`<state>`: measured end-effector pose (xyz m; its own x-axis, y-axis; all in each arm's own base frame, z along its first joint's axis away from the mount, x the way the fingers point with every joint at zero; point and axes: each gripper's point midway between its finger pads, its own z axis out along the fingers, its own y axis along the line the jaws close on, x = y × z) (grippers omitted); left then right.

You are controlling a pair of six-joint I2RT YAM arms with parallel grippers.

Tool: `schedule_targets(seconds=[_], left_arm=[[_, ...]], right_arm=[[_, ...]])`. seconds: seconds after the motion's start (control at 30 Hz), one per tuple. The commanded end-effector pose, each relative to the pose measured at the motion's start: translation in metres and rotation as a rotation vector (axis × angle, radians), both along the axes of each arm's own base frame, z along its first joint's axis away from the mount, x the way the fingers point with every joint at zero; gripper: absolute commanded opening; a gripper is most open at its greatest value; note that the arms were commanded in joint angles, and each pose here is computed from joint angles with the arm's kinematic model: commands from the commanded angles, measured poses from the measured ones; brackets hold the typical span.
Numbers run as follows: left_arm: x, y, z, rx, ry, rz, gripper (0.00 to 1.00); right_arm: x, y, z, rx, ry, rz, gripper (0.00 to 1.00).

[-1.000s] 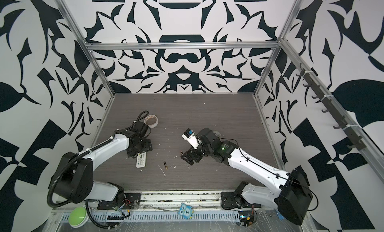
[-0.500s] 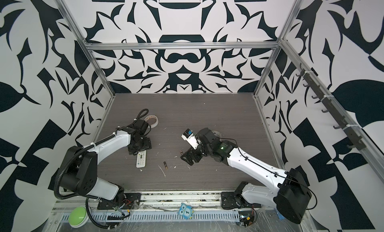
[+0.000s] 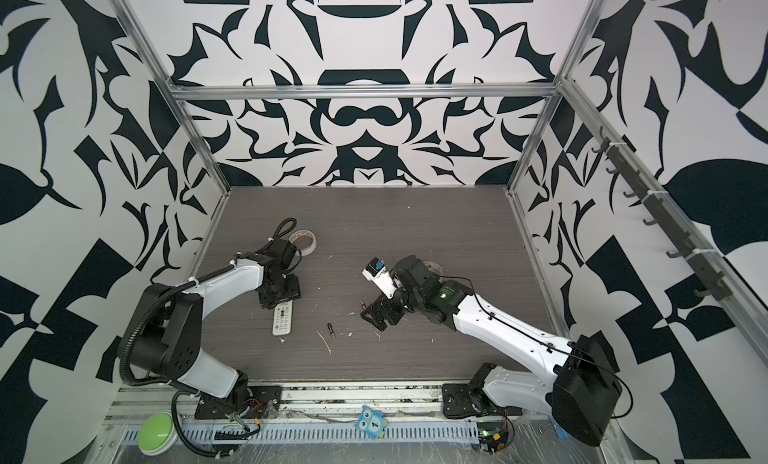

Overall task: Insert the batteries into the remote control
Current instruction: 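Lower the left gripper and grasp the white remote by its top end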

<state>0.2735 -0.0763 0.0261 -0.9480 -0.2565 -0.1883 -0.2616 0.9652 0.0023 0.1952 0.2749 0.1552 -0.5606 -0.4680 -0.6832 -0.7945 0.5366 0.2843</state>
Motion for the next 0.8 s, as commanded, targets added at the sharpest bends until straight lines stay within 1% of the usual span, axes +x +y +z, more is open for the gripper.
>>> schedule_targets(seconds=[0.0, 0.23, 0.5, 0.77], left_arm=[[-0.0054, 0.0014, -0.0070, -0.002, 0.029, 0.008, 0.64], [-0.0052, 0.0021, -0.0109, 0.005, 0.035, 0.008, 0.59], [-0.0072, 0.0035, -0.0158, 0.013, 0.046, 0.009, 0.56], [-0.0048, 0.0013, -0.0114, -0.004, 0.027, 0.016, 0.44]], right_arm=[[0.0025, 0.0055, 0.0131, 0.035, -0.037, 0.012, 0.96], [0.0029, 0.0046, 0.0117, 0.032, -0.038, 0.007, 0.95], [0.0027, 0.0035, 0.0108, 0.031, -0.038, 0.003, 0.95], [0.0016, 0.0027, 0.0150, 0.040, -0.038, -0.003, 0.95]])
